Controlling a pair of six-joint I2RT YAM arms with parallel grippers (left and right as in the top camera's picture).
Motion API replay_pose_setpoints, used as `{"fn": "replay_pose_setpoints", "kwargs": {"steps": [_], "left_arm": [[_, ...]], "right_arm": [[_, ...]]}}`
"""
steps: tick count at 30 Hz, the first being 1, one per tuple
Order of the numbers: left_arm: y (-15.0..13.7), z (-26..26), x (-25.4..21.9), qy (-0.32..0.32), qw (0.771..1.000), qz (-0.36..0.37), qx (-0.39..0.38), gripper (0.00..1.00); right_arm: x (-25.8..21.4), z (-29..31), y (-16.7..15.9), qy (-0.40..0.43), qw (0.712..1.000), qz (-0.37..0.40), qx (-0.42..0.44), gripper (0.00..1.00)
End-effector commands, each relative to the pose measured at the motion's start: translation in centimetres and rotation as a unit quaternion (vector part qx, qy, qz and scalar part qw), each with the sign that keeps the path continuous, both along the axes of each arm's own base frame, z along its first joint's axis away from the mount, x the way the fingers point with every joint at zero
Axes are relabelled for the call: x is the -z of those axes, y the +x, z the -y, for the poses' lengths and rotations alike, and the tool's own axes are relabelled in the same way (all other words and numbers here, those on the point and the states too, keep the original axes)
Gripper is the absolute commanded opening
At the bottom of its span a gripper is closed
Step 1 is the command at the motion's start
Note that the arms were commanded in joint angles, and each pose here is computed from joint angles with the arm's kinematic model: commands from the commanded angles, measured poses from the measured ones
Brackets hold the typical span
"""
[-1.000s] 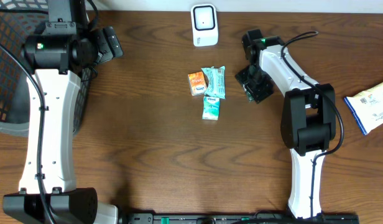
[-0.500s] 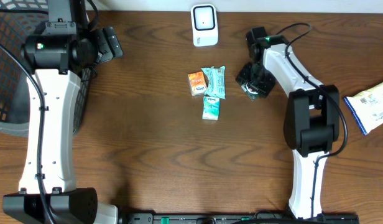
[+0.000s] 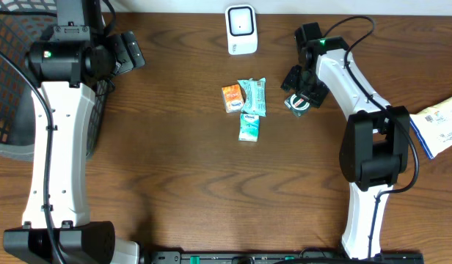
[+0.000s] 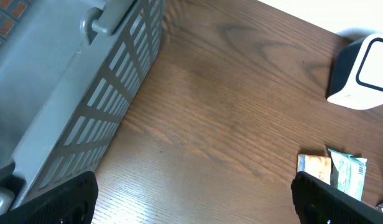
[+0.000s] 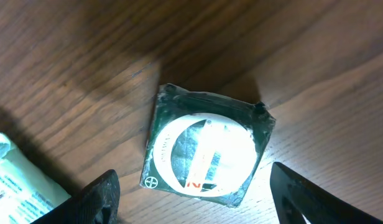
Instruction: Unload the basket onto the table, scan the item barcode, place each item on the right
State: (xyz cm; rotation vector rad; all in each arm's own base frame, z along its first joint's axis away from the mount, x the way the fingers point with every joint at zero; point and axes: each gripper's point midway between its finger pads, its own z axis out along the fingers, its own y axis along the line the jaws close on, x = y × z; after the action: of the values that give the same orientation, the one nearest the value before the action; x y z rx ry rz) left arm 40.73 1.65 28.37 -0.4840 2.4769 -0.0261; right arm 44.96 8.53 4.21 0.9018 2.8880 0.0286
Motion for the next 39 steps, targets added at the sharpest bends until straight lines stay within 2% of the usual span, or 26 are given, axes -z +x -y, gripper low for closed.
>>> {"fn": "replay_pose_setpoints", "kwargs": {"steps": [1,6,12,15,17,20,24,28,33,36,39], "left_arm": [[0.0,-0.2,-0.1,0.006,1.0,0.0,-0.005,0.98],[0.0,-0.2,-0.1,0.006,1.0,0.0,-0.005,0.98],[0.0,-0.2,-0.1,0.006,1.0,0.0,-0.005,0.98],[0.0,-0.2,-0.1,0.006,1.0,0.0,-0.005,0.98],[0.0,-0.2,-0.1,0.006,1.0,0.0,-0.005,0.98],[0.0,-0.2,-0.1,0.006,1.0,0.0,-0.005,0.98],[0.0,-0.2,-0.1,0.006,1.0,0.0,-0.005,0.98],[0.0,-0.2,-0.1,0.006,1.0,0.0,-0.005,0.98],[0.0,-0.2,-0.1,0.006,1.0,0.0,-0.005,0.98],[0.0,-0.2,-0.1,0.006,1.0,0.0,-0.005,0.98],[0.0,-0.2,-0.1,0.006,1.0,0.0,-0.005,0.98]], "right_arm": [[-0.1,0.7,-0.6,-0.005,0.998,-0.001,0.066,0.74],[2.2,0.9,-1.7,-0.002,0.995,-0.014,0.098,0.77],[4.7,-0.6,-1.8,0.038,0.999,-0.007,0.033,0.78],[5.2,-0.4,-2.7,0.033,0.999,-0.021,0.029,0.78],[5.2,-0.2,-3.0,0.031,0.999,-0.027,0.018,0.74],[5.1,0.3,-3.3,0.027,0.999,-0.035,-0.012,0.61],[4.5,1.2,-3.7,0.023,0.998,-0.043,-0.04,0.56],[2.8,1.5,-3.5,0.024,0.996,-0.03,-0.079,0.58],[-1.5,0.1,-2.2,0.054,0.984,0.036,-0.168,0.6],[-5.8,-2.7,-1.5,0.119,0.959,0.105,-0.233,0.56],[-10.2,-5.6,-1.4,0.191,0.921,0.172,-0.294,0.54]]}}
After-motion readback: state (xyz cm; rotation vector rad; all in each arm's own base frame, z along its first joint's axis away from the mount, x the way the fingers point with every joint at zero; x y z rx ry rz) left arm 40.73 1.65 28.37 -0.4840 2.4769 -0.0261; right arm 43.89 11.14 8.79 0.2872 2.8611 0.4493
